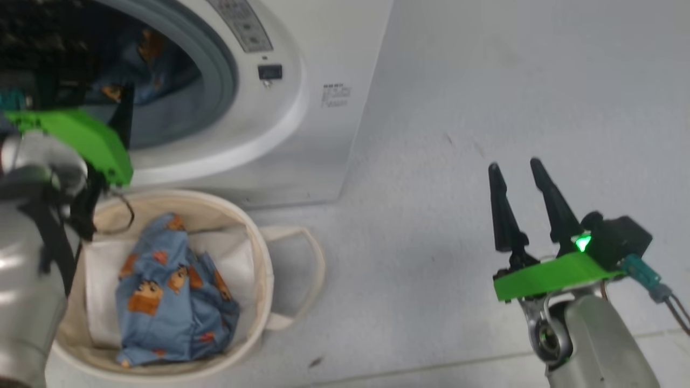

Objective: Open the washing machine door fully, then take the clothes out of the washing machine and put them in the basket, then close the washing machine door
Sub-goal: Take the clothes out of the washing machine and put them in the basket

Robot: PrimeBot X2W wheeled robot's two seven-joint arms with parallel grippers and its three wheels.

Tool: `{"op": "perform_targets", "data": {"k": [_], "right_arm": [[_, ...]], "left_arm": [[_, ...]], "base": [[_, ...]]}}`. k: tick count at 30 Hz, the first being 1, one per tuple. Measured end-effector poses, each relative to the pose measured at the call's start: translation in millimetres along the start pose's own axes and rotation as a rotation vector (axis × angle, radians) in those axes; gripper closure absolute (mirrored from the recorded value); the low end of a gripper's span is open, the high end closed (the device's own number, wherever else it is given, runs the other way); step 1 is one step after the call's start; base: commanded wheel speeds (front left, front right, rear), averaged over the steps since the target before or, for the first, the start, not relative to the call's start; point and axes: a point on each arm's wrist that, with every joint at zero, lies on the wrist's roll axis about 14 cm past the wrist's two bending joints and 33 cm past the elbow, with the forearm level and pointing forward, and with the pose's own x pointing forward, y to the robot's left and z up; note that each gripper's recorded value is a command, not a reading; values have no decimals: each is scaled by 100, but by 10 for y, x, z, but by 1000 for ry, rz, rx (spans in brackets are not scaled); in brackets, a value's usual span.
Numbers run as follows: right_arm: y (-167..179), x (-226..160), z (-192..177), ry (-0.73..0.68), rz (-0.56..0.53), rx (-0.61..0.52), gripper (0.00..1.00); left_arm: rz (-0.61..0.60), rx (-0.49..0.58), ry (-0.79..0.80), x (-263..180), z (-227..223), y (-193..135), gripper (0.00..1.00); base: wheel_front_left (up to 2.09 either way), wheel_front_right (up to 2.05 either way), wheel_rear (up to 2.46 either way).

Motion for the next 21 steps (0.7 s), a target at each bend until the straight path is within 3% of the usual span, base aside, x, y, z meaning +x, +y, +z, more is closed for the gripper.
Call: {"op": "perform_targets", "data": {"k": [10, 14, 21], "right_arm": [[-169, 254, -347, 65, -34, -15, 0], [-234, 303, -492, 93, -50, -19, 0], [-252, 361, -616, 114, -51, -21, 0]], "left_arm": [[-31, -41, 132, 642, -329, 35, 0], [-17, -49, 248, 764, -649, 131, 0], [13, -40, 271, 883, -690, 306, 0]], "base": [[0, 0, 0], [0, 0, 0], [0, 0, 0]]}}
